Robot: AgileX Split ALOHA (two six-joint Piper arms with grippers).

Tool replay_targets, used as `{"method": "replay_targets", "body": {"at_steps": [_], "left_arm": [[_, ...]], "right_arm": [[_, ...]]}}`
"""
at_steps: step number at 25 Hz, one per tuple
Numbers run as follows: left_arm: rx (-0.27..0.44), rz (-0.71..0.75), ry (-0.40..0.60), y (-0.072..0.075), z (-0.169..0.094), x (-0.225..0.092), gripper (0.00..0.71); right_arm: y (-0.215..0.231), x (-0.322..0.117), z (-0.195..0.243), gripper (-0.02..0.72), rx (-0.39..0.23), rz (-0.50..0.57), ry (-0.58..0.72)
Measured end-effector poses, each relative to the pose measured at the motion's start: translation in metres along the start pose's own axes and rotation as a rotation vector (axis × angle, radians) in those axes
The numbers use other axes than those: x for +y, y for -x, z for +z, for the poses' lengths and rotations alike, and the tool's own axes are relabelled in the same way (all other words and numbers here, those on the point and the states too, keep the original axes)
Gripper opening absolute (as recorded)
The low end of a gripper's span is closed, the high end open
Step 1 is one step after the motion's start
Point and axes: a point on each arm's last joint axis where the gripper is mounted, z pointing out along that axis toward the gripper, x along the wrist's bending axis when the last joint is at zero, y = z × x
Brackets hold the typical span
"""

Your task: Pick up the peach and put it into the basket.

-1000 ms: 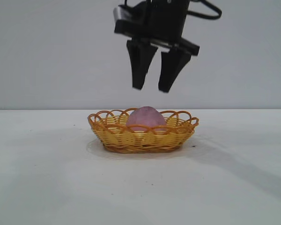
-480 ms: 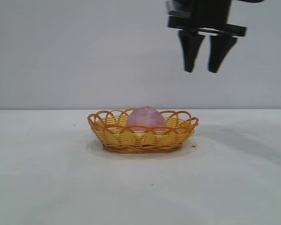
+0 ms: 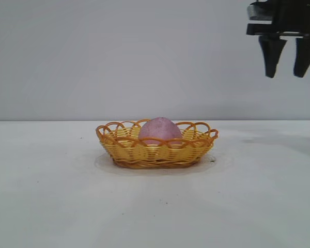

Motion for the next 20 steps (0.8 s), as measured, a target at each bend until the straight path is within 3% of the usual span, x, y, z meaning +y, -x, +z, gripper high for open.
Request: {"method": "replay_targets", "body": {"at_steps": [10, 20], "left_arm": [[0.000, 0.000, 0.000, 0.000, 0.000, 0.000, 0.540], [0.000, 0.000, 0.000, 0.000, 0.000, 0.000, 0.540]], "right_arm": [[0.016, -0.029, -0.076, 0.403, -0.038, 0.056, 0.105], [0.006, -0.114, -0.138, 0.403, -0.087, 0.063, 0.129]]}}
